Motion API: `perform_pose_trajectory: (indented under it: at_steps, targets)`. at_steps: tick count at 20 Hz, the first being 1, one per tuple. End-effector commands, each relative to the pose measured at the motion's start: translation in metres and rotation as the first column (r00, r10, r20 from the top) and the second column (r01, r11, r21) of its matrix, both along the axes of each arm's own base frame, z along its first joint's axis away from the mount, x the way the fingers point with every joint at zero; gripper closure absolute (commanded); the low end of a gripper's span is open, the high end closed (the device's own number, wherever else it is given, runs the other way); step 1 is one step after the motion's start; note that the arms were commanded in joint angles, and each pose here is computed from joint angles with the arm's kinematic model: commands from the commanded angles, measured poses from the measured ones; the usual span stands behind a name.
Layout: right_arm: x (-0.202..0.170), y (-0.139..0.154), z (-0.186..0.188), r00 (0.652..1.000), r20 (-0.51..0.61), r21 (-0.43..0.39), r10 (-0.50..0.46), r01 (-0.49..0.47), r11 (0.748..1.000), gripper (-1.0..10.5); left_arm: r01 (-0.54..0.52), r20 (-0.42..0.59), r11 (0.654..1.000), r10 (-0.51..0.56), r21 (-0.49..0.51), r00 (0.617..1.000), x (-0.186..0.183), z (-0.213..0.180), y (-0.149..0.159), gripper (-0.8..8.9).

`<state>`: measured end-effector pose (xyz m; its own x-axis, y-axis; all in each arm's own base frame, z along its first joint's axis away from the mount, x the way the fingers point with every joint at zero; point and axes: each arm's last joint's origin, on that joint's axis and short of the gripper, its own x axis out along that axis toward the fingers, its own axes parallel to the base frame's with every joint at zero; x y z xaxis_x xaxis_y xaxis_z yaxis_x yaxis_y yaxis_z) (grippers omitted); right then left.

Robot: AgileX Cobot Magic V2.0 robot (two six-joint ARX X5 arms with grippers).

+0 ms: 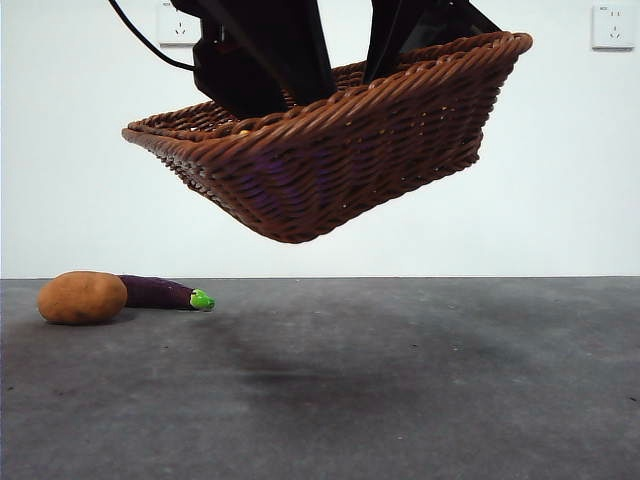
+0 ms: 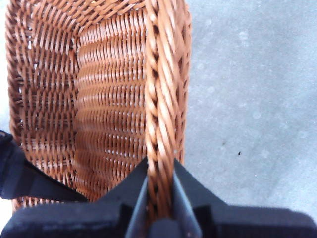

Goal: Help me put the vegetables on the table into the basket

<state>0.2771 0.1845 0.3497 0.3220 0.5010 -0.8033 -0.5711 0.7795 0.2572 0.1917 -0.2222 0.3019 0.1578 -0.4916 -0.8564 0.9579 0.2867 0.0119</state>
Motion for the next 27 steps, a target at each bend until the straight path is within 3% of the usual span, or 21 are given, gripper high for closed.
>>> perform_pose_trajectory:
  at_steps: [1, 6, 8, 10, 12, 15, 18, 19, 24, 27]
  targets:
    - [0.0, 0.001, 0.0, 1.0, -0.001, 0.017, -0.004, 0.004, 1.0, 9.6, -0.037, 0.006, 0.999, 0.037, -0.036, 0.999, 0.0, 0.018, 0.004, 3.22]
    - [-0.002, 0.0, -0.001, 1.0, -0.021, 0.001, -0.001, 0.001, 1.0, 9.6, -0.116, 0.086, 0.985, 0.128, -0.129, 0.988, -0.007, 0.076, 0.034, 3.22]
    - [-0.003, -0.001, -0.002, 0.999, -0.032, -0.016, 0.012, -0.013, 1.0, 9.6, -0.231, 0.185, 0.967, 0.248, -0.109, 0.951, -0.011, 0.093, 0.06, 3.22]
    - [-0.004, -0.003, -0.003, 0.999, -0.037, -0.03, 0.022, -0.023, 0.999, 9.6, -0.373, 0.263, 0.924, 0.382, -0.087, 0.886, -0.011, 0.104, 0.092, 3.22]
    - [-0.004, -0.006, -0.001, 0.999, -0.025, -0.031, 0.024, -0.025, 0.999, 9.6, -0.504, 0.276, 0.857, 0.512, -0.104, 0.813, -0.003, 0.109, 0.123, 3.22]
    - [-0.005, -0.015, 0.006, 1.0, -0.006, -0.025, 0.009, -0.009, 1.0, 9.6, -0.747, 0.181, 0.648, 0.761, -0.151, 0.623, 0.022, 0.105, 0.162, 3.22]
    - [-0.007, -0.026, 0.013, 1.0, 0.018, -0.016, -0.01, 0.01, 1.0, 9.6, -0.858, 0.113, 0.488, 0.872, -0.16, 0.475, 0.055, 0.092, 0.185, 3.22]
    - [-0.008, -0.029, 0.016, 1.0, 0.029, -0.015, -0.013, 0.013, 1.0, 9.6, -0.879, 0.093, 0.451, 0.892, -0.152, 0.442, 0.069, 0.084, 0.189, 3.22]
    - [-0.009, -0.038, 0.022, 0.998, 0.053, -0.012, -0.024, 0.025, 1.0, 9.6, -0.931, -0.039, 0.363, 0.93, -0.047, 0.365, 0.128, 0.032, 0.187, 3.19]
    - [-0.009, -0.038, 0.021, 0.998, 0.059, -0.02, -0.012, 0.013, 1.0, 9.6, -0.962, -0.106, 0.275, 0.956, 0.003, 0.273, 0.157, -0.003, 0.184, 3.1]
